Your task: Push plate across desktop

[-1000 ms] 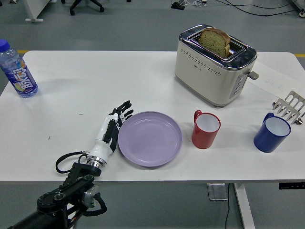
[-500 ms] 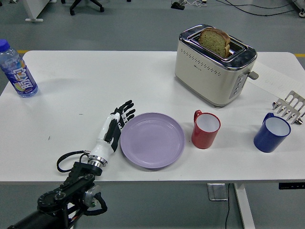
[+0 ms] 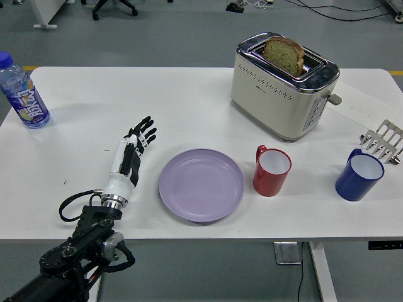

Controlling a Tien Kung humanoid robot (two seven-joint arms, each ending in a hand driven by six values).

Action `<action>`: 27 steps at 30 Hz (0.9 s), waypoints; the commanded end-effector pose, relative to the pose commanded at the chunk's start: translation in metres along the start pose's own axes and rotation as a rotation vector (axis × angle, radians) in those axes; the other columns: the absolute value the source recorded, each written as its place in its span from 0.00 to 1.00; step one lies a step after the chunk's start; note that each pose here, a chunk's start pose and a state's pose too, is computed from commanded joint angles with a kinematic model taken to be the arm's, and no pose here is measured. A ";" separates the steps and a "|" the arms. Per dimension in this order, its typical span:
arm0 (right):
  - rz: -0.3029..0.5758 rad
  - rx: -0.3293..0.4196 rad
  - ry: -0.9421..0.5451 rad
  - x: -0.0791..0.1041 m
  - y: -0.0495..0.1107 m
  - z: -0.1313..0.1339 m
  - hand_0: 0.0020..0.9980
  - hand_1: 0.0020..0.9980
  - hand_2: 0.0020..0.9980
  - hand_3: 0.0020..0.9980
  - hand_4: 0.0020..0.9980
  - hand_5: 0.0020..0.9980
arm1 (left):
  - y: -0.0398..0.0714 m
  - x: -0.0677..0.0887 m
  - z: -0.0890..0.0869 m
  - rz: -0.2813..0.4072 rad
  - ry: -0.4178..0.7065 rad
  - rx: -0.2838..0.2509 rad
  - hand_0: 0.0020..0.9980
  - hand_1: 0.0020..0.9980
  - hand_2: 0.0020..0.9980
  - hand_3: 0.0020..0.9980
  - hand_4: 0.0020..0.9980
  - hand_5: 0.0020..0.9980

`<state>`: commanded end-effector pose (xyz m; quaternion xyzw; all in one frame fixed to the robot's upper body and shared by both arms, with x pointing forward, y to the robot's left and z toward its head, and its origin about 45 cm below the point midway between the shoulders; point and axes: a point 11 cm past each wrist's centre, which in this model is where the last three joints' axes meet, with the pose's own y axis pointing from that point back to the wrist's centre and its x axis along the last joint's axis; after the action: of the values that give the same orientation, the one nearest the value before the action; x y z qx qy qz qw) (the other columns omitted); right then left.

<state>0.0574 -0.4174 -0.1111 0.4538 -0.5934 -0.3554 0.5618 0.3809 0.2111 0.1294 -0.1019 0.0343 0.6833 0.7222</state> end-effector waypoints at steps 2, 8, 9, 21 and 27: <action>0.002 0.002 -0.004 0.001 0.000 -0.001 0.61 0.55 0.63 0.63 0.13 0.36 | -0.004 0.003 0.008 0.002 0.016 -0.012 0.84 0.86 0.91 0.86 0.45 1.00; 0.006 0.004 -0.007 0.003 0.000 -0.001 0.61 0.55 0.63 0.63 0.13 0.35 | -0.012 0.010 0.013 -0.041 0.042 0.068 0.79 0.81 0.83 0.79 0.44 1.00; 0.006 0.004 -0.008 0.003 0.000 -0.001 0.61 0.55 0.63 0.63 0.13 0.35 | -0.013 0.012 0.014 -0.049 0.046 0.089 0.79 0.81 0.83 0.79 0.44 1.00; 0.009 0.007 -0.019 0.004 0.000 -0.002 0.61 0.55 0.63 0.63 0.14 0.35 | -0.017 0.076 0.045 0.028 0.012 0.139 0.79 0.81 0.83 0.79 0.45 1.00; 0.010 0.011 -0.024 0.004 0.000 -0.004 0.61 0.55 0.63 0.63 0.14 0.36 | -0.013 0.111 0.060 0.068 -0.022 0.172 0.79 0.81 0.83 0.79 0.45 1.00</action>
<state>0.0611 -0.4209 -0.1094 0.4496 -0.6043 -0.3550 0.5538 0.3959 0.3313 0.1686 -0.0308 0.0881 0.7030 0.7050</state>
